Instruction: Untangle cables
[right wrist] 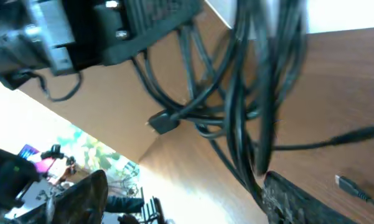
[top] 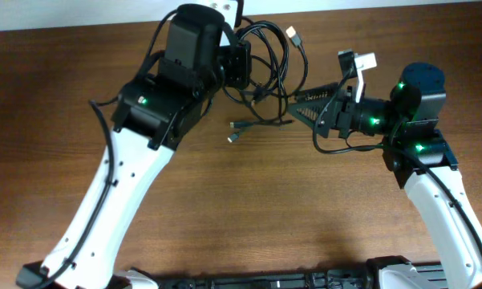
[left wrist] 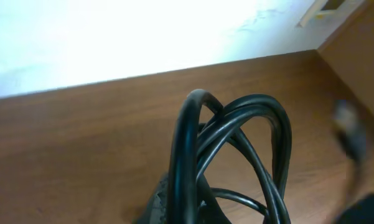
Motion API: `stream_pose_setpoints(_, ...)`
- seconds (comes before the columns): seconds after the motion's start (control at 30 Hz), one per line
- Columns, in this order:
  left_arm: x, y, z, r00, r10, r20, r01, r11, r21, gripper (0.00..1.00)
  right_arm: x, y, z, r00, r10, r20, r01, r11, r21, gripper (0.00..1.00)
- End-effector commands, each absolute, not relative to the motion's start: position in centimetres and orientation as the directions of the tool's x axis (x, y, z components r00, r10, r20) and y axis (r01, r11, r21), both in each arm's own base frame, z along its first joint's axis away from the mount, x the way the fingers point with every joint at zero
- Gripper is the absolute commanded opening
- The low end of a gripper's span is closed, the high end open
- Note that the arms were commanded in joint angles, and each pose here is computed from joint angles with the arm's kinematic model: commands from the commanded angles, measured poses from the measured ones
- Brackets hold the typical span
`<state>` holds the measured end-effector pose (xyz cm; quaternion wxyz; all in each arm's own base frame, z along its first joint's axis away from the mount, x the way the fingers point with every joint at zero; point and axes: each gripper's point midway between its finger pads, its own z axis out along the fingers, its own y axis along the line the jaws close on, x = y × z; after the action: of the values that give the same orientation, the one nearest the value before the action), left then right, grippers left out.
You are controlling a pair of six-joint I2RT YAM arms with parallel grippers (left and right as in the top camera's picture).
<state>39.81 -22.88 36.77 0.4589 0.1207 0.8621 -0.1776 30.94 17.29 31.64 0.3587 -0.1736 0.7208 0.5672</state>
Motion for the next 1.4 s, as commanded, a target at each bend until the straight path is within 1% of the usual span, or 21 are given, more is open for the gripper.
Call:
stream_pose_setpoints(0.0,38.2,-21.4,41.2,-0.421,0.096,-0.902,0.427,0.899,-0.103,0.00,32.2,16.8,31.1,-0.690,0.205,-0.694,-0.600,0.375,0.707,0.83)
stream_pose_setpoints(0.03,38.1,-21.3,41.4,-0.402,0.123,-0.907,0.441,0.894,-0.074,0.00,32.5,16.6,30.7,-0.700,0.219,-0.680,-0.571,0.399,0.717,0.83)
stream_pose_setpoints(0.1,37.8,-21.2,41.8,-0.343,0.218,-0.914,0.486,0.874,0.026,0.00,33.2,16.0,29.3,-0.728,0.251,-0.638,-0.493,0.455,0.742,0.84)
stream_pose_setpoints(0.2,37.8,-21.2,41.8,-0.309,0.277,-0.910,0.508,0.857,0.088,0.00,33.4,15.6,28.5,-0.744,0.267,-0.612,-0.446,0.484,0.753,0.84)
stream_pose_setpoints(0.23,37.8,-21.2,41.8,-0.296,0.298,-0.907,0.515,0.850,0.111,0.00,33.5,15.5,28.4,-0.753,0.282,-0.595,-0.425,0.481,0.767,0.87)
stream_pose_setpoints(0.3,37.9,-21.3,41.9,-0.285,0.307,-0.908,0.518,0.846,0.123,0.00,33.4,15.6,28.5,-0.756,0.278,-0.593,-0.429,0.473,0.770,0.88)
stream_pose_setpoints(0.4,38.6,-20.5,42.6,-0.264,0.304,-0.915,0.469,0.870,0.153,0.00,32.2,16.6,29.8,-0.755,0.231,-0.614,-0.504,0.395,0.768,0.88)
stream_pose_setpoints(0.5,39.0,-20.3,43.4,-0.282,0.205,-0.937,0.422,0.904,0.071,0.00,31.4,17.1,31.0,-0.746,0.206,-0.633,-0.554,0.334,0.762,0.87)
stream_pose_setpoints(0.63,39.9,-18.9,43.8,-0.303,0.100,-0.948,0.303,0.953,0.004,0.00,30.9,17.3,31.3,-0.752,0.186,-0.633,-0.568,0.305,0.764,0.87)
stream_pose_setpoints(0.7,40.0,-18.9,44.0,-0.294,0.097,-0.951,0.303,0.953,0.003,0.00,30.5,17.5,31.6,-0.748,0.171,-0.641,-0.587,0.280,0.760,0.87)
stream_pose_setpoints(0.77,40.2,-19.1,43.8,-0.296,0.098,-0.950,0.305,0.952,0.003,0.00,29.7,17.9,32.8,-0.713,0.140,-0.687,-0.653,0.225,0.723,0.87)
stream_pose_setpoints(0.83,40.3,-20.1,43.0,-0.314,0.109,-0.943,0.347,0.938,-0.007,0.00,29.5,18.0,34.0,-0.691,0.141,-0.709,-0.683,0.196,0.704,0.87)
stream_pose_setpoints(0.9,39.2,-23.3,42.2,-0.311,0.173,-0.934,0.526,0.850,-0.018,0.00,29.6,18.0,35.4,-0.642,0.155,-0.751,-0.728,0.186,0.661,0.87)
stream_pose_setpoints(0.93,38.1,-25.0,42.2,-0.289,0.204,-0.935,0.629,0.777,-0.025,0.00,29.9,17.9,35.9,-0.617,0.168,-0.769,-0.744,0.192,0.640,0.87)
stream_pose_setpoints(0.97,37.3,-25.9,42.2,-0.269,0.224,-0.937,0.687,0.727,-0.023,0.00,30.4,17.8,36.0,-0.609,0.188,-0.771,-0.741,0.214,0.637,0.87)
stream_pose_setpoints(1.0,36.9,-26.3,42.2,-0.261,0.231,-0.937,0.712,0.702,-0.025,0.00,30.7,17.7,36.0,-0.604,0.203,-0.771,-0.735,0.231,0.637,0.88)
stream_pose_setpoints(1.1,36.4,-26.3,41.3,-0.289,0.256,-0.923,0.721,0.692,-0.034,0.00,31.8,17.3,36.0,-0.590,0.243,-0.770,-0.718,0.278,0.638,0.88)
stream_pose_setpoints(1.17,35.4,-26.7,40.6,-0.314,0.273,-0.909,0.751,0.657,-0.061,0.00,33.3,16.6,35.8,-0.574,0.296,-0.763,-0.682,0.343,0.646,0.88)
stream_pose_setpoints(1.23,34.9,-27.0,40.6,-0.317,0.274,-0.908,0.768,0.635,-0.076,0.00,34.1,16.2,35.0,-0.590,0.324,-0.739,-0.633,0.383,0.673,0.88)
stream_pose_setpoints(1.3,34.4,-27.3,41.3,-0.300,0.262,-0.917,0.788,0.610,-0.083,0.00,34.7,15.7,32.9,-0.618,0.322,-0.718,-0.571,0.444,0.690,0.88)
stream_pose_setpoints(1.37,34.2,-27.1,42.0,-0.281,0.252,-0.926,0.789,0.610,-0.074,0.00,34.5,15.6,31.1,-0.662,0.302,-0.686,-0.524,0.468,0.712,0.88)
